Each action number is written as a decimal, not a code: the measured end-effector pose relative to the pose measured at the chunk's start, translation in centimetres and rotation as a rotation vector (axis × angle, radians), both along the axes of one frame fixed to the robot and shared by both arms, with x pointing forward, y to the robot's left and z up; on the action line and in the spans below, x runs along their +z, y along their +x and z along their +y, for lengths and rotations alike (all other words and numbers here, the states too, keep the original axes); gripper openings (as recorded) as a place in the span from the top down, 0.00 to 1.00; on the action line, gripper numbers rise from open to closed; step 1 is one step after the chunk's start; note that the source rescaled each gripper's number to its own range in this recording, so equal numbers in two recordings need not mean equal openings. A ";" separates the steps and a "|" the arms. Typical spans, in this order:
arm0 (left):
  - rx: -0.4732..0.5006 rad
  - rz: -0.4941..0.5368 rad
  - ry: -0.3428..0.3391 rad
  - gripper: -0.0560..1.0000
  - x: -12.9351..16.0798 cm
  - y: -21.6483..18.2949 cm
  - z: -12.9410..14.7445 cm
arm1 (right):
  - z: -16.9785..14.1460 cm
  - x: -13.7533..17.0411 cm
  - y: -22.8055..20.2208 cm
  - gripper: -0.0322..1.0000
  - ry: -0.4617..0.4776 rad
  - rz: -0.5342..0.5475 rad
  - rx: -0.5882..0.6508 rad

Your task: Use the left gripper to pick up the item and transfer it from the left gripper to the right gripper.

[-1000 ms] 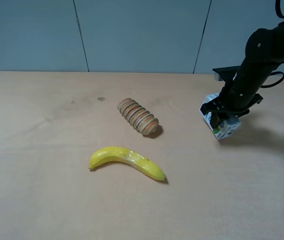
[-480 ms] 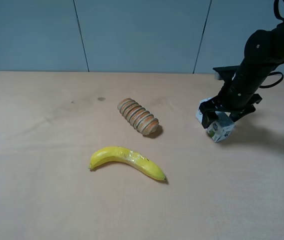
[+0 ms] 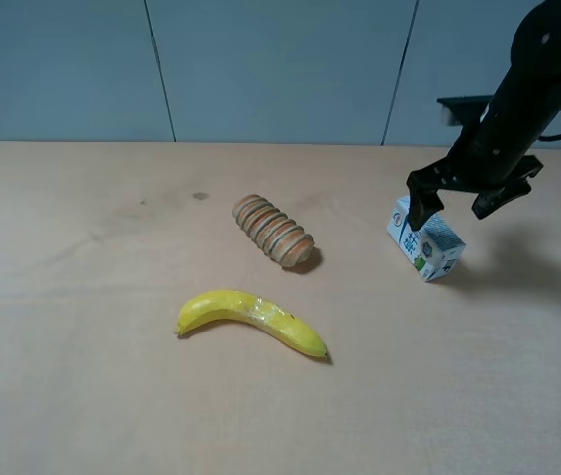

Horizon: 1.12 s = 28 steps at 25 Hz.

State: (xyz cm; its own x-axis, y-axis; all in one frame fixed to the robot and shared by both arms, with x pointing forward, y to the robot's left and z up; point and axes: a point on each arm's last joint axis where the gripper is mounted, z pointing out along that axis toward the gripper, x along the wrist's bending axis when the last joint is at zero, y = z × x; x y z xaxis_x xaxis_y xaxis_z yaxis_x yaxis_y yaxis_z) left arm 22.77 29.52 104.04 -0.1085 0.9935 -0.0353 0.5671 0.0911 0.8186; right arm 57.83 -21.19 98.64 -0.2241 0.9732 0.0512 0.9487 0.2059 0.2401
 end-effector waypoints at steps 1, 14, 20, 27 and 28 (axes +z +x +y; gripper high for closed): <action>0.000 0.000 0.000 0.03 0.0 0.0 0.0 | -0.1 1.4 -0.3 0.02 0.002 -0.002 0.001; 0.000 0.000 0.000 0.03 0.0 0.0 0.0 | -2.8 16.1 -11.9 0.02 0.073 -0.231 -0.016; 0.000 0.000 0.000 0.03 0.0 0.0 0.0 | -4.7 15.4 -19.8 0.02 0.097 -0.307 -0.026; 0.000 0.000 0.000 0.03 0.0 0.0 0.0 | -6.9 10.4 -27.3 0.02 0.081 -0.431 -0.035; 0.000 0.000 0.000 0.03 0.0 0.0 0.0 | -7.1 9.7 -28.0 0.01 0.087 -0.456 -0.035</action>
